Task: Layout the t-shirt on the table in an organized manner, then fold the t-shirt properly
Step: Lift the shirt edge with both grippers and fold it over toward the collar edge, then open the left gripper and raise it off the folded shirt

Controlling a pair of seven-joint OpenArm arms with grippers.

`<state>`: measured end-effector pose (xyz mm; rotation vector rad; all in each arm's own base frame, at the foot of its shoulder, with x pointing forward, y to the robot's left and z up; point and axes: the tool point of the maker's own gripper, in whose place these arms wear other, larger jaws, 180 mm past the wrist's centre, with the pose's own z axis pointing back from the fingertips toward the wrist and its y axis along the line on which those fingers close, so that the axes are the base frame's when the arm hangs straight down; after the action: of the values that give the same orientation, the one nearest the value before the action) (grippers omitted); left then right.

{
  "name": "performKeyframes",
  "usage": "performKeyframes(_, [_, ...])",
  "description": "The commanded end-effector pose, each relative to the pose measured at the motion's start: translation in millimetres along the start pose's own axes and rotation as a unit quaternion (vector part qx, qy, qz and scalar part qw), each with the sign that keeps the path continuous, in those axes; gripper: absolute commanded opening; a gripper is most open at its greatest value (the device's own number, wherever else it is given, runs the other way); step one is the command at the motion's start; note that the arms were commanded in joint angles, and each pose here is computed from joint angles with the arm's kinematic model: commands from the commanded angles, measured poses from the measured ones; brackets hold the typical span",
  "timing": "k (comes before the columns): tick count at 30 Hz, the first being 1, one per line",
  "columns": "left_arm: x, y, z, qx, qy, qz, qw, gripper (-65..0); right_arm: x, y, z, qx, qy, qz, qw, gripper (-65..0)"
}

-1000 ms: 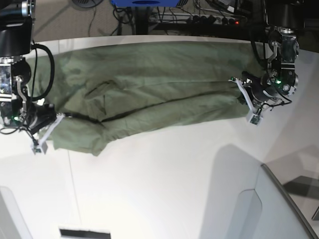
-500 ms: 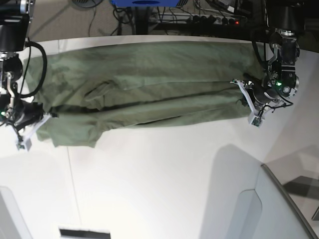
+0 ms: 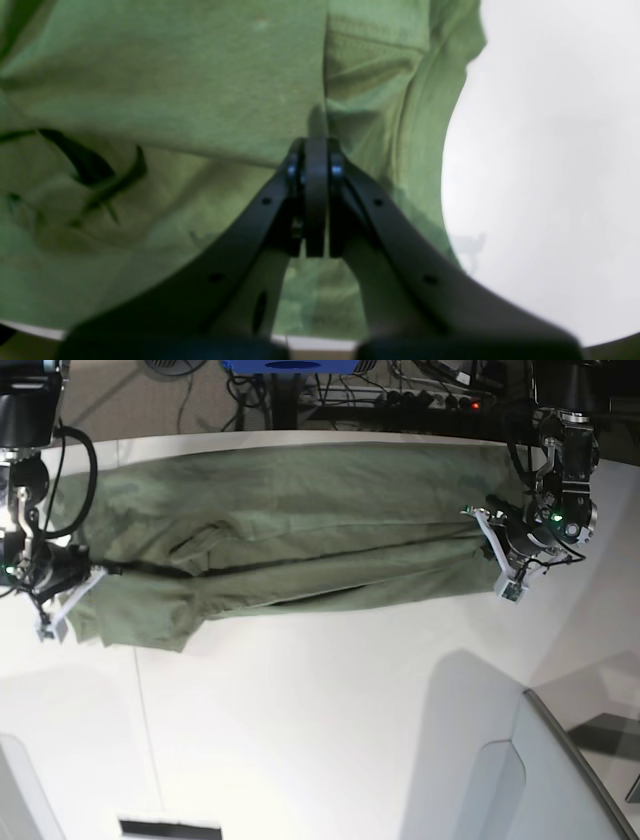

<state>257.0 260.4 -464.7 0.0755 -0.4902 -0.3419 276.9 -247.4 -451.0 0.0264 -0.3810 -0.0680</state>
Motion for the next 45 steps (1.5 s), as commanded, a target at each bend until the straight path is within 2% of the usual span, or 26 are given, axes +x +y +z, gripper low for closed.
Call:
performKeyframes(1, [12, 11, 5, 0.012, -0.016, -0.007, 1.0, -65.0, 11, -9, 7, -0.011, -0.017, 0.002, 0.9998, -65.0])
performKeyframes(15, [8, 18, 6, 0.019, -0.01, -0.011, 1.0, -65.0, 5, -11, 6, -0.012, -0.011, -0.001, 0.9999, -63.5])
performKeyframes(17, [10, 19, 8, 0.02, -0.011, -0.013, 1.0, -65.0, 6, -17, 8, -0.016, -0.015, -0.013, 0.9997, -57.3])
performKeyframes(20, [16, 22, 11, 0.026, -0.021, -0.013, 0.999, -65.0, 10, -26, 15, -0.022, -0.021, -0.029, 0.9991, -42.5])
performKeyframes(21, [18, 23, 13, 0.027, -0.024, -0.015, 0.999, -62.0, 16, -26, 20, -0.023, -0.031, -0.03, 0.9988, -37.5])
performKeyframes(24, [21, 26, 18, 0.032, -0.028, -0.024, 0.999, -37.5, 33, -26, 41, -0.027, -0.065, -0.03, 0.9971, -28.5])
performKeyframes(26, [27, 25, 21, 0.033, -0.037, -0.028, 0.998, -25.3, 45, -23, 52, -0.028, -0.084, -0.02, 0.9959, -28.5])
performKeyframes(29, [38, 39, 33, 0.051, -0.058, -0.022, 0.997, -12.8, 73, -16, 64, -0.024, -0.119, -0.007, 0.9926, -28.5])
performKeyframes(31, [42, 59, 45, 0.075, -0.075, 0.004, 0.994, -11.4, 91, -4, 59, -0.013, -0.121, 0.009, 0.9925, -28.5])
performKeyframes(35, [31, 85, 69, 0.115, -0.097, 0.055, 0.987, -11.7, 116, 18, 31, 0.01, -0.091, 0.03, 0.9954, -28.7])
performKeyframes(41, [2, 86, 112, 0.084, -0.143, 0.099, 0.981, -11.7, 127, 29, -10, 0.017, -0.053, 0.038, 0.9977, -28.7])
performKeyframes(45, [-21, 99, 132, 0.102, -0.142, 0.123, 0.977, -11.7, 119, 29, -29, 0.015, -0.046, 0.04, 0.998, -28.7])
